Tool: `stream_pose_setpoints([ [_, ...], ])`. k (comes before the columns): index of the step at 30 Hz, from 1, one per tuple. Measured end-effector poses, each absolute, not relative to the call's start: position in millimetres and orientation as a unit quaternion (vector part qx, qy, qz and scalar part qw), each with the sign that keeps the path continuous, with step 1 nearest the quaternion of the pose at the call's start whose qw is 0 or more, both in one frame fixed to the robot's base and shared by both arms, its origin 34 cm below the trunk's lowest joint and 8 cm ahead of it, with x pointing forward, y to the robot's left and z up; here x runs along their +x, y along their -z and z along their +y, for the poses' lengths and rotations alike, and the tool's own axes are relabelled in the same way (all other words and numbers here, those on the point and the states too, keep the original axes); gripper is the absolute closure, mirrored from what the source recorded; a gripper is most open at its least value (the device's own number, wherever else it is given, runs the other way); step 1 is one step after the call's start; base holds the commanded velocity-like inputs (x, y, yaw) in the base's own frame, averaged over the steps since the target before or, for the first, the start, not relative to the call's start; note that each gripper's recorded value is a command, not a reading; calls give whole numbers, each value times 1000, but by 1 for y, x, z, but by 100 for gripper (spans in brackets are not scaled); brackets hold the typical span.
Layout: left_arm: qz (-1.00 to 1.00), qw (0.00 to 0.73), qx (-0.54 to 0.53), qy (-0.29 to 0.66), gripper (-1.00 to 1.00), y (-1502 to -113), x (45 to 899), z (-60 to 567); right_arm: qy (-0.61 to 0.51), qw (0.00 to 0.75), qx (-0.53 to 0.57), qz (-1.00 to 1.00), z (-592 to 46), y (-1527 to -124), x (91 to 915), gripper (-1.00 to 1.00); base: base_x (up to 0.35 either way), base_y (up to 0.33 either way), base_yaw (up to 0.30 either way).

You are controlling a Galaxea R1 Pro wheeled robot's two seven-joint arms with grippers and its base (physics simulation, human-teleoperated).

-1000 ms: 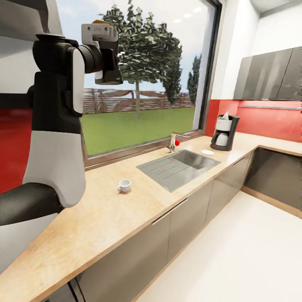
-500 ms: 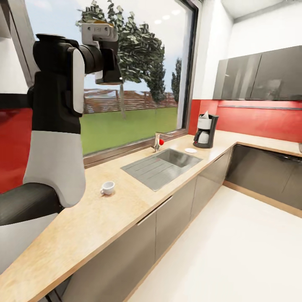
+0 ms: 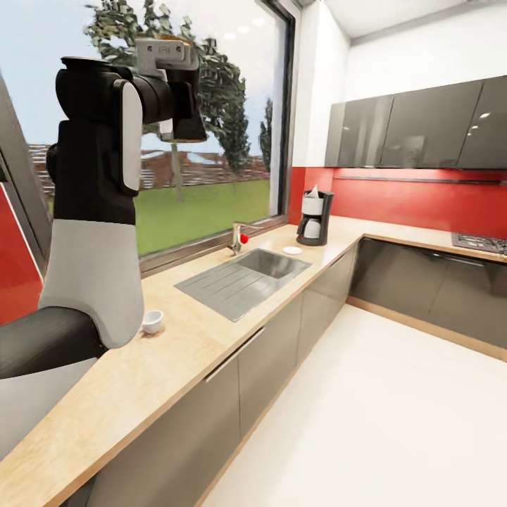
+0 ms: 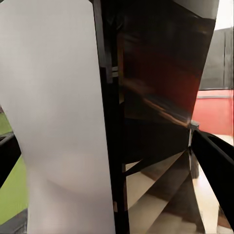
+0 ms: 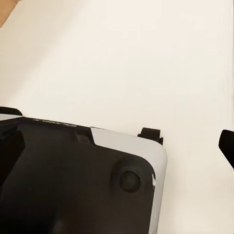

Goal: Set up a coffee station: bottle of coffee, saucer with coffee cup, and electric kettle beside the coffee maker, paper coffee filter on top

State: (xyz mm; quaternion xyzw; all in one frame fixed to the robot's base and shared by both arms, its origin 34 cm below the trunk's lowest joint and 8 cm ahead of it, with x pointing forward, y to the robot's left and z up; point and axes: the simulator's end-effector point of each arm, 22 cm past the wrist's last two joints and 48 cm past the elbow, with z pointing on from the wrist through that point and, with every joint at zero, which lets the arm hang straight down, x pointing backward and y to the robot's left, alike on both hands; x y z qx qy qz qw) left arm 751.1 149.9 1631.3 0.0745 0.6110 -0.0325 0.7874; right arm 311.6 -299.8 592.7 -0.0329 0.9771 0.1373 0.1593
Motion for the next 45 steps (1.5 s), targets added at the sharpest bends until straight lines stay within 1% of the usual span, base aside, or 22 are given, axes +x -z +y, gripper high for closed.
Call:
stream_pose_setpoints([
  [3,611,787,75,33,100,-1631,751,150,-137,160,-33,977,-300,-593,312,-100,0,0,-257],
  [9,608,784,92,85,100,-1631,747,131,-137,160,-33,977,-300,-593,312,-100,0,0,-257],
  [13,608,783,95,93,100,-1631,747,127,-137,160,-33,977,-300,-593,312,-100,0,0,-257],
  [41,608,783,95,96,100,-1631,746,126,-137,160,-33,977,-301,-593,312,-100,0,0,-259],
  [45,607,783,95,96,100,-1632,746,127,-136,160,-33,977,-301,-593,312,-100,0,-125,-223],
])
